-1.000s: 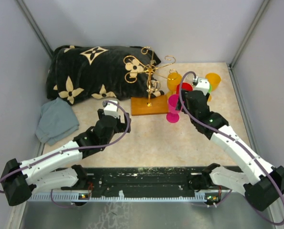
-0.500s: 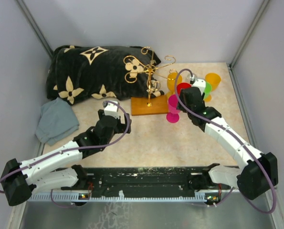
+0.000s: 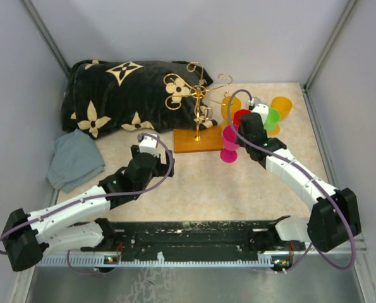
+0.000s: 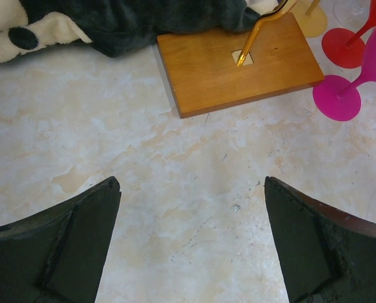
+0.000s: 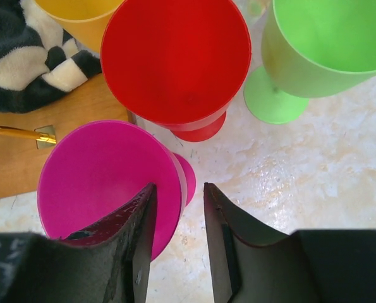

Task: Place the wine glass upside down on the wine glass rack

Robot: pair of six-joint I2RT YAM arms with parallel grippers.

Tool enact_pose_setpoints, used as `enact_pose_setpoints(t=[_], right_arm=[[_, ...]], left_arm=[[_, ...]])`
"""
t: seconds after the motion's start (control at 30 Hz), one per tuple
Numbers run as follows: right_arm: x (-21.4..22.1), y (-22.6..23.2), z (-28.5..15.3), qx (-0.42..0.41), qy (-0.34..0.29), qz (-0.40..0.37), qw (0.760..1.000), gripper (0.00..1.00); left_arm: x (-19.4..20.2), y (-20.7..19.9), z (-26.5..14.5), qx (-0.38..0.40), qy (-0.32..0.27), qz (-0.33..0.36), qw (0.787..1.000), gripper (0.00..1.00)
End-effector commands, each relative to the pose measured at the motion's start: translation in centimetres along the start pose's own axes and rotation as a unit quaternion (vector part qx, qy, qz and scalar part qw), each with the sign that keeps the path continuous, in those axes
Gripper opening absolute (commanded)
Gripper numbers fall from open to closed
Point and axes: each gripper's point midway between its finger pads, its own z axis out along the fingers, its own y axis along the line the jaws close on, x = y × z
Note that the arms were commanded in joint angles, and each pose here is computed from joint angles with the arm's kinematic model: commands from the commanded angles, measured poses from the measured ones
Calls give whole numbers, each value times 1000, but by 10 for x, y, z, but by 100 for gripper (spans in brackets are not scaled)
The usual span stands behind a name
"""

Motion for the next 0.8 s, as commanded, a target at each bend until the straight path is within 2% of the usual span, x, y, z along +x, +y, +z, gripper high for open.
enact_pose_setpoints(t=[0.0,0.1,0.33,0.5,0.77], right_arm=[[-17,8,1,-12,-26,13,999,35],[-13,6,4,-7,-23,11,1000,34],[-4,2,6,0,-16,9,1000,18],[0,0,4,2,-11,7,1000,1],[2,-4,-19,-17,-8,17,1000,0]], left_arm=[[-16,-7,-1,9,-13,-12,1000,100],[-14,-8,-1,10,-11,-13,1000,100],[-15,-9,-2,13,-12,-17,1000,100],[-16,-9,-2,14,-12,-18,1000,100],[-18,-11,-4,14,-6,-30,999,100]])
